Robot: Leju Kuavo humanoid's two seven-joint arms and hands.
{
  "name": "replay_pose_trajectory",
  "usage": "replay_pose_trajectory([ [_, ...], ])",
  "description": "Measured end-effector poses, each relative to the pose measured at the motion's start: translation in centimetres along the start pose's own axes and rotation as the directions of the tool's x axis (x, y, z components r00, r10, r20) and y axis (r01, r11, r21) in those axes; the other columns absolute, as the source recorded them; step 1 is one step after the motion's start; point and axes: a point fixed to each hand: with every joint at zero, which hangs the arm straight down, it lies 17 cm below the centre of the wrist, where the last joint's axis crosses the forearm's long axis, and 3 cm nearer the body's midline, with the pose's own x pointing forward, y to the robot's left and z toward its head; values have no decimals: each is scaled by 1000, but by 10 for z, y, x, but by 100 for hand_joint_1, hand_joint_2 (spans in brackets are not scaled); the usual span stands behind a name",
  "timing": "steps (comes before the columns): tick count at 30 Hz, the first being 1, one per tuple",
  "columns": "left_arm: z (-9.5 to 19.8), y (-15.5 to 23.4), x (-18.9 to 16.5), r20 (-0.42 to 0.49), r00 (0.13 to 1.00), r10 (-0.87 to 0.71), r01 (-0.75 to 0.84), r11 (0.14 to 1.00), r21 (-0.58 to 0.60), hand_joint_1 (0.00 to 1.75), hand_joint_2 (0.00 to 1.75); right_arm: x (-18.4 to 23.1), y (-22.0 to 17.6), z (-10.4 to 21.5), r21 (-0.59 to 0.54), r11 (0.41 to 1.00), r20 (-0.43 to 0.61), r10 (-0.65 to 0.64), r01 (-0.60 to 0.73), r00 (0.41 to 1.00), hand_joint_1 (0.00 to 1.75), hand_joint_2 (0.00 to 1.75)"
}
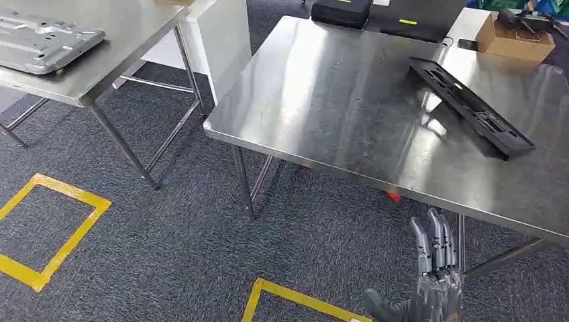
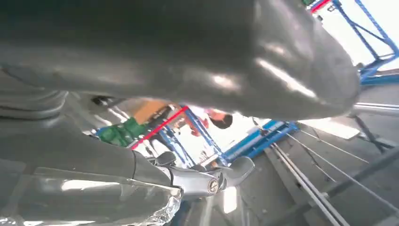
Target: Take the parts from the cabinet and place them on the table.
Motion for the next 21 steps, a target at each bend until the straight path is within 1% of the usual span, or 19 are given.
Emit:
replay_pose_trajectory([
  [10, 4, 2, -11, -19, 1000, 6, -6, 1000, 4, 0, 0, -11, 6, 17, 42, 999, -17, -4, 4, 1000, 0, 0],
  [21, 6, 4, -18, -33, 999, 10, -10, 1000, 8, 0, 0, -12, 7, 20, 53, 999, -18, 2, -1, 1000, 0, 0],
])
